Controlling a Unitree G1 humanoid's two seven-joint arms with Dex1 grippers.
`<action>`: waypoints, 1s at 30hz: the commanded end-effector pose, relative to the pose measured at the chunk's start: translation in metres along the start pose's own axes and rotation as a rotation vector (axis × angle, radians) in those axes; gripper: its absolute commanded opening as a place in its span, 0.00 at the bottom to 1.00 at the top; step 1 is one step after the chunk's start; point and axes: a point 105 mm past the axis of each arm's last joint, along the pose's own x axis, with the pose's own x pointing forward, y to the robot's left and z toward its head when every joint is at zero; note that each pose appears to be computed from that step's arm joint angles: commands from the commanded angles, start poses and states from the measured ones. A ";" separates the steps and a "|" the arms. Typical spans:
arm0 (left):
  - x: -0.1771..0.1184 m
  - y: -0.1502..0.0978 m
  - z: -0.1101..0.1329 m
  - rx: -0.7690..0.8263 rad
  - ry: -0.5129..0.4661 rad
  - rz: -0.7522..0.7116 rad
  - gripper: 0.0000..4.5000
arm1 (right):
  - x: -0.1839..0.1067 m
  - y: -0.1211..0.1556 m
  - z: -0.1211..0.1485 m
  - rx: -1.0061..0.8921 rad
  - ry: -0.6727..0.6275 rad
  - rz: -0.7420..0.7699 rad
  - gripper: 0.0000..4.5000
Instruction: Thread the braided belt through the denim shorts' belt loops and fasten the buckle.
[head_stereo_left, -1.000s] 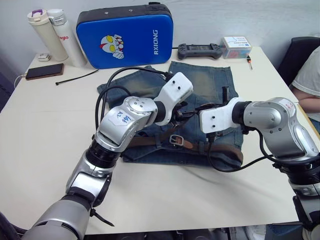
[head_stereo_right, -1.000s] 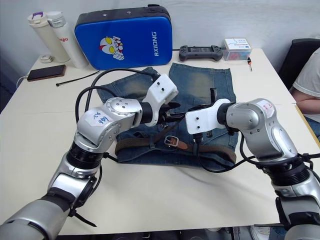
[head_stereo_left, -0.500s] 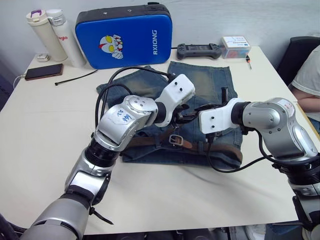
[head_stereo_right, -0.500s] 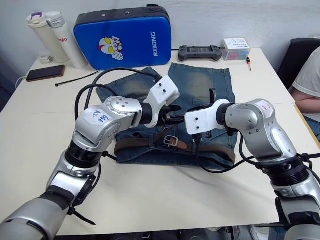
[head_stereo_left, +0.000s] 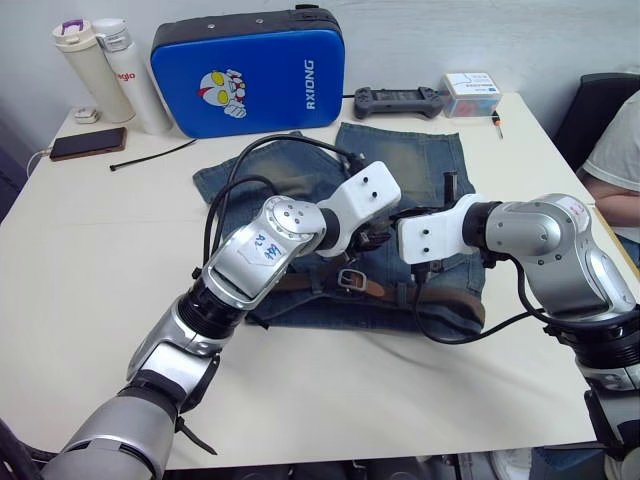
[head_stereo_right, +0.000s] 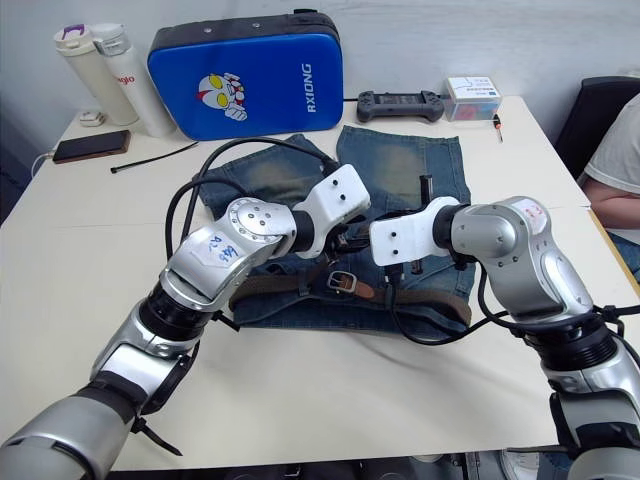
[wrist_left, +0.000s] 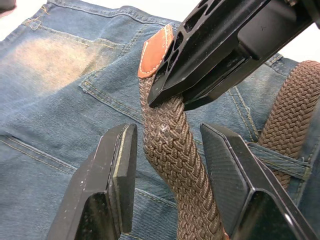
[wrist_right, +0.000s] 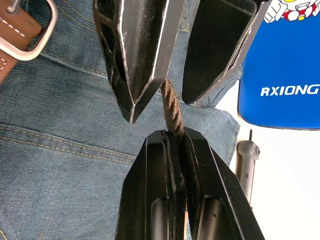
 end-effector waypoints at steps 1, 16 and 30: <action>-0.001 0.004 0.003 0.000 -0.023 0.023 0.33 | -0.009 -0.017 0.013 -0.036 -0.036 -0.060 0.00; -0.016 0.026 -0.012 -0.088 -0.044 0.074 0.00 | -0.047 -0.017 0.003 0.384 -0.111 -0.043 0.55; -0.085 0.051 -0.035 -0.063 -0.217 0.076 0.00 | -0.055 0.031 0.040 0.801 -0.315 0.177 0.98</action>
